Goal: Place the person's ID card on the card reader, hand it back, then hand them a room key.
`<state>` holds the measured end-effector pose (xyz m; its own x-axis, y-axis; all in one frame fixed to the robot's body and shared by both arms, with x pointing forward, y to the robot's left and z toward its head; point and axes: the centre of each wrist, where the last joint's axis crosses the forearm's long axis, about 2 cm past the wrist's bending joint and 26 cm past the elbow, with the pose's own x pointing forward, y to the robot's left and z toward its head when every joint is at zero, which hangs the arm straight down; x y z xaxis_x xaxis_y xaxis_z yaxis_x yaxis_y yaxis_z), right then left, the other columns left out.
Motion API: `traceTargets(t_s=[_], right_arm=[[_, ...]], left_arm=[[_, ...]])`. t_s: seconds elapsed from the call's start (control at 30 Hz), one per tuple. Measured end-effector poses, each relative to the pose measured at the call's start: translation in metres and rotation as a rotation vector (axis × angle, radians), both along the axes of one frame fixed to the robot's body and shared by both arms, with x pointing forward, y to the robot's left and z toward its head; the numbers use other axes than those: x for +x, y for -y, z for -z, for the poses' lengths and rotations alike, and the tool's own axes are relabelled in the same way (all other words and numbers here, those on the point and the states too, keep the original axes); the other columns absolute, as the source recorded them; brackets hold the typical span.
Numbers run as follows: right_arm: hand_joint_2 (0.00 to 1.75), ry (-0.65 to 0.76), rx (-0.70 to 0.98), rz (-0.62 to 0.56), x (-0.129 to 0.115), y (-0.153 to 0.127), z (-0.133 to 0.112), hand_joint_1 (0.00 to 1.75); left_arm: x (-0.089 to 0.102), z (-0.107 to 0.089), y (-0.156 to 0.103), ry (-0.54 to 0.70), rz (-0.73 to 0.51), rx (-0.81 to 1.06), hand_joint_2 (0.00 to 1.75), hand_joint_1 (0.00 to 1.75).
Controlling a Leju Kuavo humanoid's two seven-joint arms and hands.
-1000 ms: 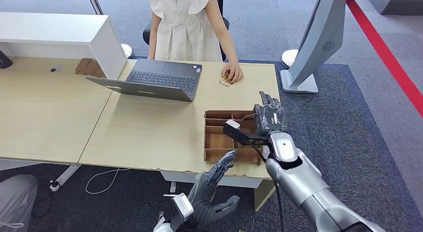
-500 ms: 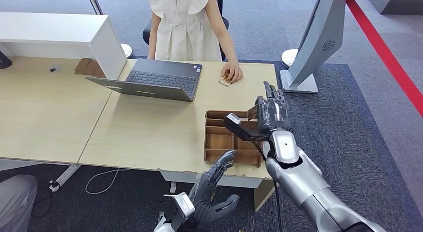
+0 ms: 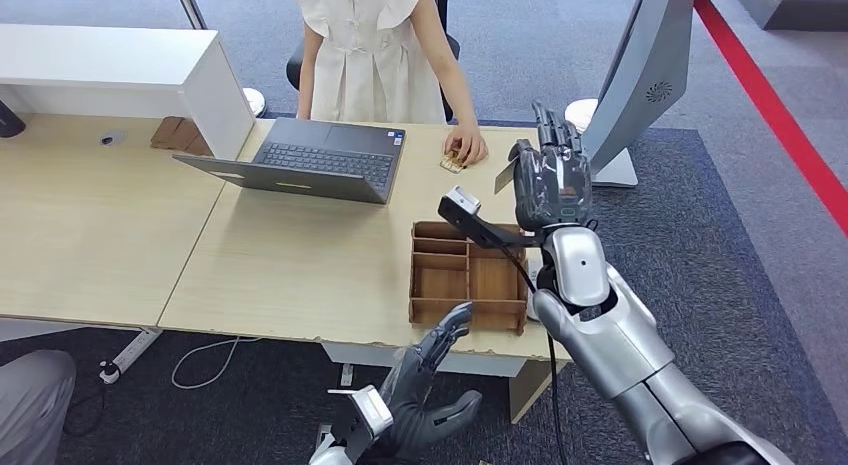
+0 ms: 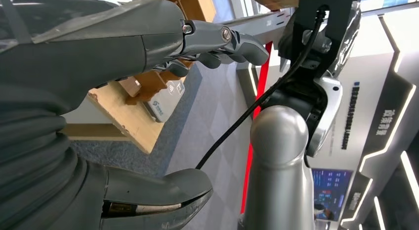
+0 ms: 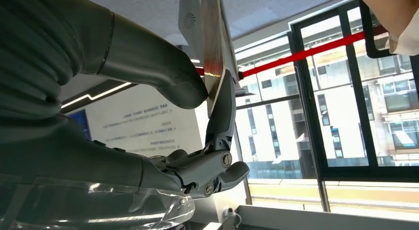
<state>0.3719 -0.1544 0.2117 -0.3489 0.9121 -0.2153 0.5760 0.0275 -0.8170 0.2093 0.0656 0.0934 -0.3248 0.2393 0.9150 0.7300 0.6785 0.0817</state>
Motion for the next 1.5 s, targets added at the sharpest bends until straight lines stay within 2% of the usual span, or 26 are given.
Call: traceTargets(t_s=[0.23, 0.43, 0.87, 1.1, 1.47, 1.5], right_arm=[[1.75, -0.006, -0.008, 0.027, 0.003, 0.007, -0.006, 1.75], [1.75, -0.040, -0.072, 0.086, 0.025, 0.006, -0.028, 1.75], [1.75, -0.117, -0.091, 0.176, 0.048, -0.024, -0.058, 1.75], [1.75, -0.131, -0.106, 0.213, 0.057, -0.028, -0.062, 1.75], [1.75, -0.158, -0.125, 0.242, 0.062, -0.026, -0.053, 1.75], [1.75, -0.160, -0.126, 0.245, 0.062, -0.026, -0.052, 1.31]], left_arm=[[0.002, 0.000, 0.002, 0.007, 0.006, 0.001, 1.75, 0.00], [0.003, -0.002, 0.005, 0.020, 0.014, -0.008, 1.75, 0.00], [0.003, -0.002, 0.006, 0.036, 0.005, -0.001, 1.75, 0.00], [0.002, -0.002, 0.007, 0.030, 0.022, -0.001, 1.75, 0.00], [0.002, -0.002, 0.008, 0.021, 0.028, -0.004, 1.75, 0.00], [0.002, -0.002, 0.009, 0.021, 0.028, -0.003, 1.75, 0.00]])
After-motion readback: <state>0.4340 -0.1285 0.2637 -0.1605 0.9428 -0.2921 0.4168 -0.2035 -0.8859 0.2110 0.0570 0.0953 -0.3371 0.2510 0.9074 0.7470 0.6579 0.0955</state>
